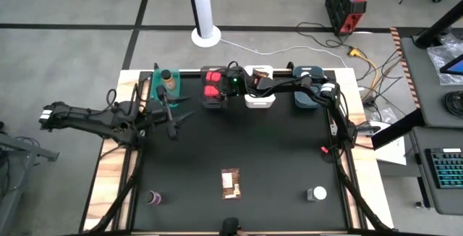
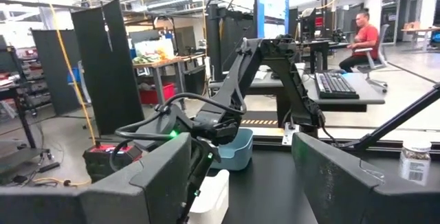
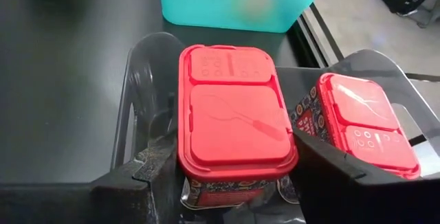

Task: Sort spices by type
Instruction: Put the red seasoning can into the black bin, then adjust the red seasoning cans

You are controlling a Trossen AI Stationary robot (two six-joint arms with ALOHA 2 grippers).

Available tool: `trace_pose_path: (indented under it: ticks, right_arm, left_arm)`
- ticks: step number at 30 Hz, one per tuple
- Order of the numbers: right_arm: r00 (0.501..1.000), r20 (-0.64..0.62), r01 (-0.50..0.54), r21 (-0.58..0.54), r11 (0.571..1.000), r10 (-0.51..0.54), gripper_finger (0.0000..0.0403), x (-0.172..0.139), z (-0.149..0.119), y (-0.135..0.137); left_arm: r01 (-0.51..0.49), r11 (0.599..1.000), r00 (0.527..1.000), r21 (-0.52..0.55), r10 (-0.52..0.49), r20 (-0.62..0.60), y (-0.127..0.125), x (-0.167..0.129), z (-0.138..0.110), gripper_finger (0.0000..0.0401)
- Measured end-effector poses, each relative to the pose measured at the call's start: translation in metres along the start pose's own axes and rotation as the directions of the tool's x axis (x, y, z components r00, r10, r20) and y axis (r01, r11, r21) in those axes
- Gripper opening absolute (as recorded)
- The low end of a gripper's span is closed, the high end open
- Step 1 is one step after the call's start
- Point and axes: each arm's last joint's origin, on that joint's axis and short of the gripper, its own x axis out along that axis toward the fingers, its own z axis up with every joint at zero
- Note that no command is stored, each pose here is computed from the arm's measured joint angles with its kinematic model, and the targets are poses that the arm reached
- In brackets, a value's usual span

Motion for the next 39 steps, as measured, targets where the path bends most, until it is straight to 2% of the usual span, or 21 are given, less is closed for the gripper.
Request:
trace_pose_path:
  ticks: [10,18,24,29,33,36,39]
  right_arm:
    - [1.000,-0.003,0.003,-0.002,1.000,-0.003,0.0250,0.000,0.000,0.000]
    - [1.000,-0.005,0.006,-0.003,1.000,-0.006,0.0255,0.000,0.001,-0.001]
    - [1.000,0.009,0.009,-0.013,1.000,-0.009,0.0242,-0.005,0.012,-0.002]
    - [0.999,0.045,0.022,-0.016,1.000,-0.021,0.0234,-0.023,0.031,-0.005]
    - [0.998,0.000,0.056,0.022,0.998,-0.056,0.0226,-0.038,0.040,-0.008]
    - [0.993,-0.067,0.105,0.087,0.991,-0.099,0.0202,-0.050,0.051,-0.012]
    - [0.983,-0.172,0.092,0.160,0.983,-0.064,0.0150,-0.057,0.053,-0.014]
  left_arm:
    - [-0.008,1.000,1.000,0.000,0.008,-0.002,0.000,0.000,0.000,0.0238]
    - [-0.008,1.000,1.000,0.000,0.008,-0.002,0.000,0.000,0.000,0.0238]
    - [-0.009,1.000,1.000,0.000,0.009,-0.003,0.000,0.000,0.000,0.0238]
    - [-0.008,1.000,1.000,0.001,0.008,-0.003,0.000,0.000,0.000,0.0238]
    - [-0.008,1.000,1.000,-0.002,0.008,-0.003,0.000,0.000,0.000,0.0238]
    - [-0.008,1.000,1.000,-0.004,0.008,-0.003,0.000,0.000,0.000,0.0238]
    - [-0.008,1.000,1.000,-0.004,0.008,-0.003,0.000,0.000,0.000,0.0238]
